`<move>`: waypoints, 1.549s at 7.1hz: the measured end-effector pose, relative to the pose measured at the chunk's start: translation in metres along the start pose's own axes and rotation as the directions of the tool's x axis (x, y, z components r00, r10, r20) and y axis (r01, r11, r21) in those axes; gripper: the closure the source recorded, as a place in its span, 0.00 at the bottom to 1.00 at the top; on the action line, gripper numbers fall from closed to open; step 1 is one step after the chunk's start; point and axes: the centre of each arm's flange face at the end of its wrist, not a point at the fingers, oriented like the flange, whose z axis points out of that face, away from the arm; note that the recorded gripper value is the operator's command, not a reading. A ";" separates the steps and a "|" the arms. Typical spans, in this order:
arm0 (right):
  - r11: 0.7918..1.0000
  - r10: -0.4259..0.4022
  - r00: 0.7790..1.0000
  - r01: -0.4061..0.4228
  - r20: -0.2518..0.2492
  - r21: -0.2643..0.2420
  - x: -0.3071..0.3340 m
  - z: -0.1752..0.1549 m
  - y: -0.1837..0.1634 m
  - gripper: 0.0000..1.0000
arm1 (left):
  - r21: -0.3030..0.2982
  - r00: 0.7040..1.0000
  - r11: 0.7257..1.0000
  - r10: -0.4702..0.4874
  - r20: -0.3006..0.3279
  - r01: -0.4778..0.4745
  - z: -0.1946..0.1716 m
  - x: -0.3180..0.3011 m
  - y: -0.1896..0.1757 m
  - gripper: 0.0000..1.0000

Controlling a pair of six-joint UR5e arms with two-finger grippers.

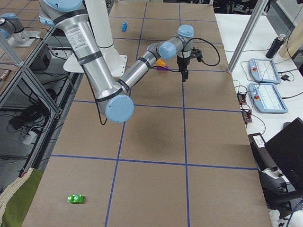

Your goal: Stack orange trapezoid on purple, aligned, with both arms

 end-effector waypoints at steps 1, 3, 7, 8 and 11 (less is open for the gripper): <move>1.000 -0.011 1.000 0.011 -0.015 -0.018 0.071 -0.002 0.022 0.00 | 0.023 0.999 0.999 -0.025 -0.038 0.026 -0.005 -0.011 0.016 0.00; 0.999 -0.001 0.999 -0.001 -0.046 -0.046 0.184 -0.004 0.081 0.00 | 0.040 0.996 0.997 -0.070 -0.053 0.072 -0.010 -0.021 0.042 0.00; 0.995 0.060 0.996 -0.066 -0.073 -0.077 0.296 0.012 0.211 0.00 | 0.031 0.994 0.995 -0.090 -0.055 0.092 -0.005 -0.024 0.055 0.00; 0.992 0.093 0.993 -0.099 -0.076 -0.083 0.315 0.022 0.244 0.00 | 0.028 0.994 0.995 -0.093 -0.056 0.094 -0.004 -0.025 0.056 0.00; 0.989 0.138 0.989 -0.141 -0.059 -0.038 0.335 0.010 0.267 0.00 | 0.023 0.994 0.995 -0.097 -0.058 0.098 -0.002 -0.027 0.058 0.00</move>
